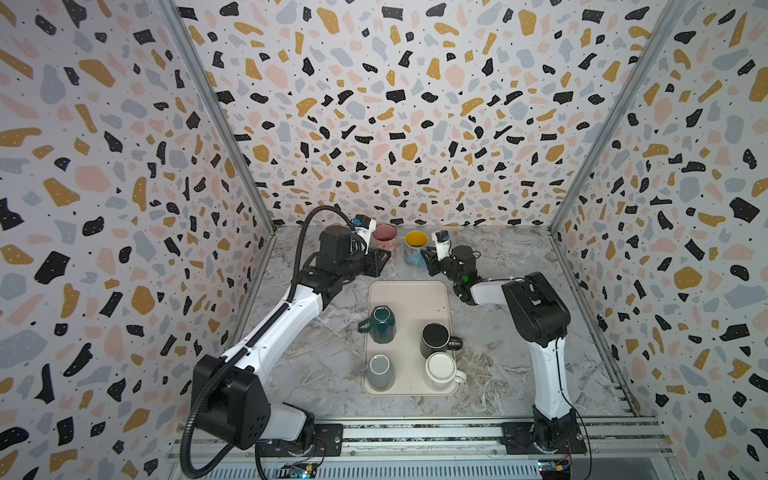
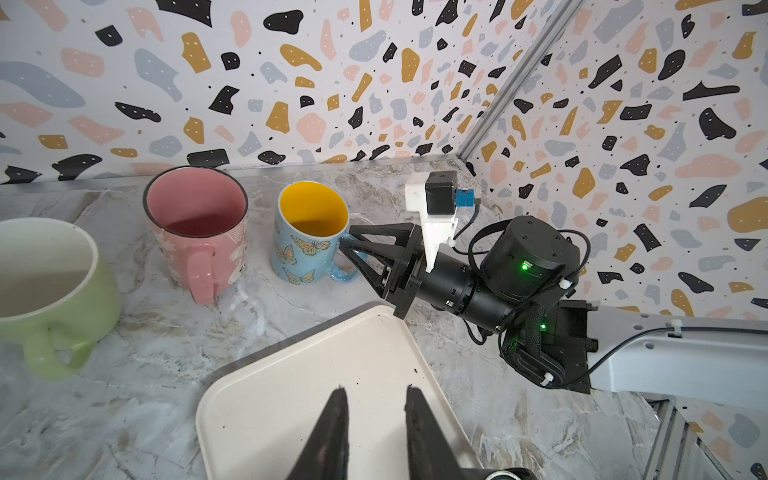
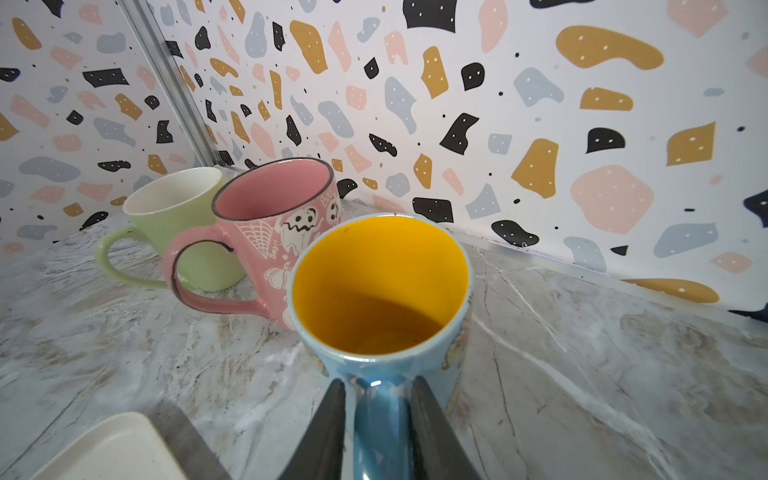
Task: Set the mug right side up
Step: 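Carry the light blue mug with the right gripper and lower it beside the pink mug, then open the right gripper and withdraw while the left gripper moves to the dark green mug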
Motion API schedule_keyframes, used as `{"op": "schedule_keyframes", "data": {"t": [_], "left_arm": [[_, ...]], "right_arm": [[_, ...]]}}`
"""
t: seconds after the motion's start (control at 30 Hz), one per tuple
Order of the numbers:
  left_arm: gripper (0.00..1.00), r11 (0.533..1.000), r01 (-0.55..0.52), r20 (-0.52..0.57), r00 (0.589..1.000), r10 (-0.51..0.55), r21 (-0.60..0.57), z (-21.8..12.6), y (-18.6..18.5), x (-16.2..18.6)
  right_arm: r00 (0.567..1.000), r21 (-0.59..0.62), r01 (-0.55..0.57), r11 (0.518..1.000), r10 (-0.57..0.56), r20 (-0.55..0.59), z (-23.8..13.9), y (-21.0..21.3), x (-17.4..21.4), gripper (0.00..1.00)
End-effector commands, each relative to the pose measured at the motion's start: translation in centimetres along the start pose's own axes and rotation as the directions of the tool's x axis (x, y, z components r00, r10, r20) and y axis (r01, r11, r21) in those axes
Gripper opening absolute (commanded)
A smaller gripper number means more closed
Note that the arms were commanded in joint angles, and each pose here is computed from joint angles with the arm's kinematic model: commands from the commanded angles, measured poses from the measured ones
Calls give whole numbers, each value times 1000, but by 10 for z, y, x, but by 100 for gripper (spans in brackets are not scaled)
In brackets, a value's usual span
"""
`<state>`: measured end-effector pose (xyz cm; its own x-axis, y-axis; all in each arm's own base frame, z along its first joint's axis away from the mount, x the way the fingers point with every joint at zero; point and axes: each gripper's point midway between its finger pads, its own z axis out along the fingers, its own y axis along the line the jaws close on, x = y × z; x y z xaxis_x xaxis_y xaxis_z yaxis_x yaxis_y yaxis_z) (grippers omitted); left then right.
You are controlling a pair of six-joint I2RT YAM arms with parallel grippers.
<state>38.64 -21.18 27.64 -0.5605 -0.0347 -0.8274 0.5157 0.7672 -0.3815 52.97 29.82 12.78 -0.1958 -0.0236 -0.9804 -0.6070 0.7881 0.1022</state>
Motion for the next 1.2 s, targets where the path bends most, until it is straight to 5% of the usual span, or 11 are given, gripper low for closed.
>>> {"op": "schedule_keyframes", "data": {"t": [0.0,0.23,0.4,0.63,0.8,0.93,1.17], "left_arm": [[25,999,-30,36,999,29,23,-7,-6,-7],[26,999,-35,30,999,36,-31,-19,-4,-15],[29,982,-19,-55,998,9,-188,-39,17,-3],[44,936,75,-177,974,-143,-345,-65,40,53],[45,893,217,-165,939,-301,-395,-76,47,92],[46,839,400,-75,887,-456,-369,-80,44,109],[46,650,699,134,704,-697,-297,-92,52,120]], "right_arm": [[998,7,3,1000,-3,56,-10,4,-29,29],[997,50,-13,999,9,74,-36,3,-44,42],[996,68,-44,997,38,79,-64,6,-64,55],[989,59,-143,988,141,37,-99,18,-88,60],[978,19,-208,978,208,-16,-120,34,-100,61],[968,19,-242,970,243,-57,-135,44,-101,61],[963,25,-261,965,262,-62,-160,54,-99,61]]}}
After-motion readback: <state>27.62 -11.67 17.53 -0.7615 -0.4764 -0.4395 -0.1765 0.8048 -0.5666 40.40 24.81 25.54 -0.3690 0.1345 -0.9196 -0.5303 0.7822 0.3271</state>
